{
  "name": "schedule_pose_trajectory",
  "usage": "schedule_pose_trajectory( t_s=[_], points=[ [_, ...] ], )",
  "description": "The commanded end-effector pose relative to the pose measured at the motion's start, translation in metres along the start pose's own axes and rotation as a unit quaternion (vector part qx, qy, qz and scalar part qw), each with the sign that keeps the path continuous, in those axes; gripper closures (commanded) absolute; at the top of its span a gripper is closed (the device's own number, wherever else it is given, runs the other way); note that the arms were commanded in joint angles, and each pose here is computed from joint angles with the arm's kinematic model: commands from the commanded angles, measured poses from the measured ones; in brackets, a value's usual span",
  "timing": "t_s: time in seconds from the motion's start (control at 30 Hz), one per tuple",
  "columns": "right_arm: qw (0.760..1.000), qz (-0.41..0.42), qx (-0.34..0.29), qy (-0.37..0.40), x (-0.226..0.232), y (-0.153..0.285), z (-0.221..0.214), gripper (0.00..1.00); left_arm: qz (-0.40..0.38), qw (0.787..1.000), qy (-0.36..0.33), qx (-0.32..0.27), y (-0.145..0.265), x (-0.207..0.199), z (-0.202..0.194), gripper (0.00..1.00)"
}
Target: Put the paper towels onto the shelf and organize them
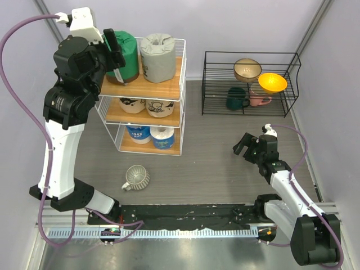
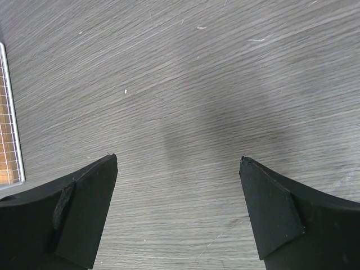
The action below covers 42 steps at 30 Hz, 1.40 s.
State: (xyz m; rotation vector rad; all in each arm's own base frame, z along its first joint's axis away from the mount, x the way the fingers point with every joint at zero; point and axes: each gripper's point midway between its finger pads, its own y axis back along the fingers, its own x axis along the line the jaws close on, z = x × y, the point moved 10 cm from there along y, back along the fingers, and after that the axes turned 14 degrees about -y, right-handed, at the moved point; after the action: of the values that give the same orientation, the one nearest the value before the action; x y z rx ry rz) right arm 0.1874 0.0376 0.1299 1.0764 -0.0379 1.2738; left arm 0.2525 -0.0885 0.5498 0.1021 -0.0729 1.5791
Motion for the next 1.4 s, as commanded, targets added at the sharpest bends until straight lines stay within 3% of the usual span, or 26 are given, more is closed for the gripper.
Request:
schedule_pose_trajectory(
  t_s=[0.0, 0.3, 0.53, 1.03, 1.37],
  points=[
    [1.000, 0.018, -0.013, 0.002, 0.007, -0.001, 0.006, 0.05, 0.013, 0.999, 0.010, -0.044, 0.011, 0.012, 0.016, 0.32],
    [1.000, 0.019, -0.014, 0.003, 0.008, -0.001, 0.006, 0.04, 0.021, 0.997, 0.022, -0.072, 0.023, 0.019, 0.019, 0.31],
    [1.000, 0.021, -0.012, 0.003, 0.008, 0.000, 0.006, 0.05, 0.023, 0.996, 0.037, -0.083, 0.024, 0.020, 0.012, 0.24],
    [1.000, 0.021, -0.009, 0.004, 0.008, -0.002, 0.006, 0.05, 0.028, 0.963, 0.115, -0.243, 0.069, 0.040, 0.011, 0.12],
    [1.000, 0.020, -0.008, 0.003, 0.008, -0.002, 0.006, 0.05, 0.110, 0.964, 0.087, -0.224, 0.057, 0.051, 0.002, 0.09]
  ],
)
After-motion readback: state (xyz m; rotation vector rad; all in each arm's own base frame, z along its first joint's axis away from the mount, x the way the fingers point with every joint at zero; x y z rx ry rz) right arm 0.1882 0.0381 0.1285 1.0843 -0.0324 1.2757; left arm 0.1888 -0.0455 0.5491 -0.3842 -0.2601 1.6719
